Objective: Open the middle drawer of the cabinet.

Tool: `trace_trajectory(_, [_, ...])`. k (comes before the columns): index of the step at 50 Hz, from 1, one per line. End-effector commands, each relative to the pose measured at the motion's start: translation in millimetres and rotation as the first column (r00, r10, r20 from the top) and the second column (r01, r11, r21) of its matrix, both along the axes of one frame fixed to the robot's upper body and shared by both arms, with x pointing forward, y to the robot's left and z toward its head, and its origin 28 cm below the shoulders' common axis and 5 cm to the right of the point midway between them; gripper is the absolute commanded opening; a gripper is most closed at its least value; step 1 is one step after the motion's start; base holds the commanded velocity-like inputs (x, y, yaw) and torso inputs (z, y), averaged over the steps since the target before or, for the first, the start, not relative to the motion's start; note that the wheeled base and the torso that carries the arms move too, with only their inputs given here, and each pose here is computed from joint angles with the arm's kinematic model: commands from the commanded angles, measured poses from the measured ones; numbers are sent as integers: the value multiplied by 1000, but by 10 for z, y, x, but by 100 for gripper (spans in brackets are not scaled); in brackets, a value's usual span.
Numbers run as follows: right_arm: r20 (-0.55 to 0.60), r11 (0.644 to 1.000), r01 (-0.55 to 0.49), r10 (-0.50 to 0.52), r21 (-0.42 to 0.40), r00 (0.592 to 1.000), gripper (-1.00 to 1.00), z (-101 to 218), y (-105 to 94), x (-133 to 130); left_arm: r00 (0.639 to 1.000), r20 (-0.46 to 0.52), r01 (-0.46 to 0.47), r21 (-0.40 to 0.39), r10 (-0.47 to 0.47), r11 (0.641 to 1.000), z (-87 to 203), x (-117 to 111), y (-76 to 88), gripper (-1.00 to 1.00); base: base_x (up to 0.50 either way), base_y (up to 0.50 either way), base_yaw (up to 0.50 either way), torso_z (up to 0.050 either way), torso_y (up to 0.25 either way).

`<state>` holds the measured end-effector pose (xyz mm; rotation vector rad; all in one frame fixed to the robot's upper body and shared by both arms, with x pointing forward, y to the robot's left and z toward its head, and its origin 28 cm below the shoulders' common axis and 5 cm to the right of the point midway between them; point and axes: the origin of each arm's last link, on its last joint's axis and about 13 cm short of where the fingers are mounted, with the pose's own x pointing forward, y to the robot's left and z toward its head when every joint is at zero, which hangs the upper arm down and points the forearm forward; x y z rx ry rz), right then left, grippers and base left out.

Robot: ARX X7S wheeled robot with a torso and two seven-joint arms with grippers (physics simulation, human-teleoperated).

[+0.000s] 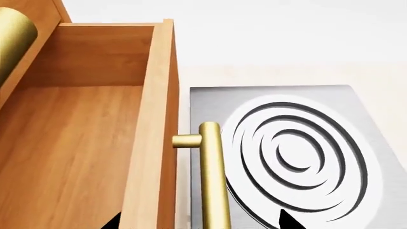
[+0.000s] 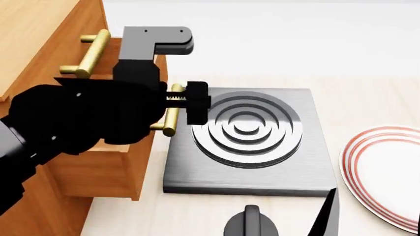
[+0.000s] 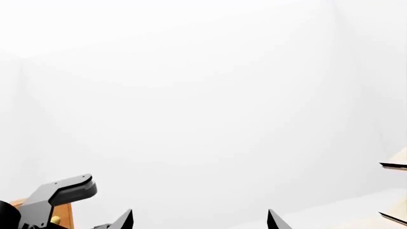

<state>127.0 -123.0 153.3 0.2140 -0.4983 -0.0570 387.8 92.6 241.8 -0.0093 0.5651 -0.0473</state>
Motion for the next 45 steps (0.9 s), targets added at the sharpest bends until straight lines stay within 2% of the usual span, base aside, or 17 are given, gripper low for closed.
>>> trace_trajectory(1, [0,1000,0,0,0,1000,100,1,0,-4,999,-11,33,-12,-33,999,-28,-23,-27,100,0,0,0,0,0])
trace_trajectory(34, [-2,1000,-7,7,-2,1000,100,3,8,-4,983,9,183,-58,-182,981,45,-261,-327,100,0,0,0,0,0])
trace_trajectory(45, [0,1000,-6,6,-1,1000,100,8,3,-9,960,27,279,-104,-278,955,50,-401,-465,100,0,0,0,0,0])
